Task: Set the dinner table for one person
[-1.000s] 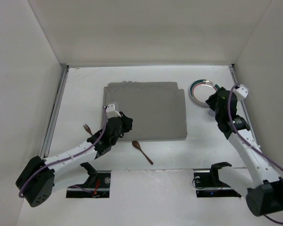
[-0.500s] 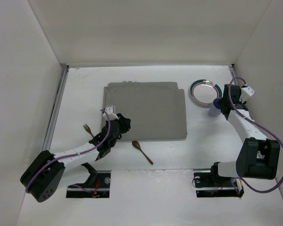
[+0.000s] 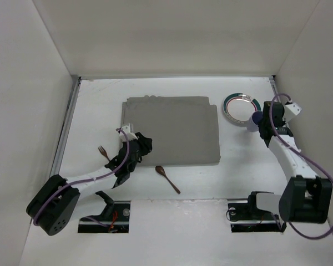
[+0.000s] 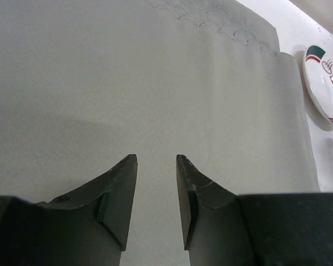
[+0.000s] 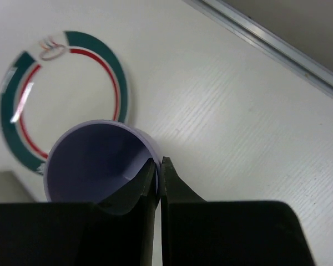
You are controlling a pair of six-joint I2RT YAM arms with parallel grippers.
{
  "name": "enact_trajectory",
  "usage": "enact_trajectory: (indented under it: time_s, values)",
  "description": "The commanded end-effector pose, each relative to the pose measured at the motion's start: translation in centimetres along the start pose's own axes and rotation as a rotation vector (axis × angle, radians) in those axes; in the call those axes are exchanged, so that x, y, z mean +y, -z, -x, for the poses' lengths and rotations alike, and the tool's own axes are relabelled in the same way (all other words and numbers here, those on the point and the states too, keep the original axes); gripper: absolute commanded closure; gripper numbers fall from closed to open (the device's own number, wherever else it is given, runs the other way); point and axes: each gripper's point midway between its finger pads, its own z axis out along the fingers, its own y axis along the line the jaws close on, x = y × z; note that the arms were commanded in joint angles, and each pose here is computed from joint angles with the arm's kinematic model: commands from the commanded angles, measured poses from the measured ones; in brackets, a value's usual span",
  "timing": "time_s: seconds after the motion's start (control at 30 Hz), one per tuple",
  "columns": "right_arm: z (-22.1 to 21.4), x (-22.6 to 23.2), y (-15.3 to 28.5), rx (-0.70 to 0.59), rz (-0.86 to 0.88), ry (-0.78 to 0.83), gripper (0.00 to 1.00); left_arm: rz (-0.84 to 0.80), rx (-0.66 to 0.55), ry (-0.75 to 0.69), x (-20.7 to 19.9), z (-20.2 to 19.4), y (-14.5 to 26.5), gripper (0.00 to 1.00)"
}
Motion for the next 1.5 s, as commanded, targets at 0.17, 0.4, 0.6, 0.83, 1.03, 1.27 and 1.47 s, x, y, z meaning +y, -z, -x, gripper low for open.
enact_trajectory:
  time_s: [0.17, 0.4, 0.6, 0.83, 1.03, 1.27, 1.47]
  values:
    - [4.6, 10.2, 8.6, -0.103, 0.336, 0.046, 0.91, 0.074, -0.092, 0.073, 2.2, 2.4, -0.7, 0.67]
    - [-0.1, 22.3, 8.7, -0.005, 0.516, 0.269, 0.91, 0.171, -0.126, 0.137, 5.4, 3.5, -0.6, 0.66]
    - [-3.5, 27.3, 7.9, 0.056, 0.566, 0.372, 0.90, 0.191, -0.117, 0.139, 6.0, 3.2, -1.0, 0.65]
    - [-6.2, 29.5, 5.7, 0.098, 0.552, 0.439, 0.89, 0.188, -0.109, 0.132, 6.0, 3.0, -1.0, 0.65]
    - [-7.9, 30.1, 3.9, 0.116, 0.514, 0.493, 0.88, 0.178, -0.111, 0.130, 5.8, 3.0, -0.9, 0.65]
    - [-9.7, 29.9, 2.6, 0.147, 0.487, 0.514, 0.79, 0.174, -0.101, 0.128, 5.6, 2.8, -1.0, 0.65]
    - [-8.0, 29.8, 4.1, 0.120, 0.517, 0.478, 0.45, 0.173, -0.101, 0.126, 5.6, 2.8, -1.0, 0.65]
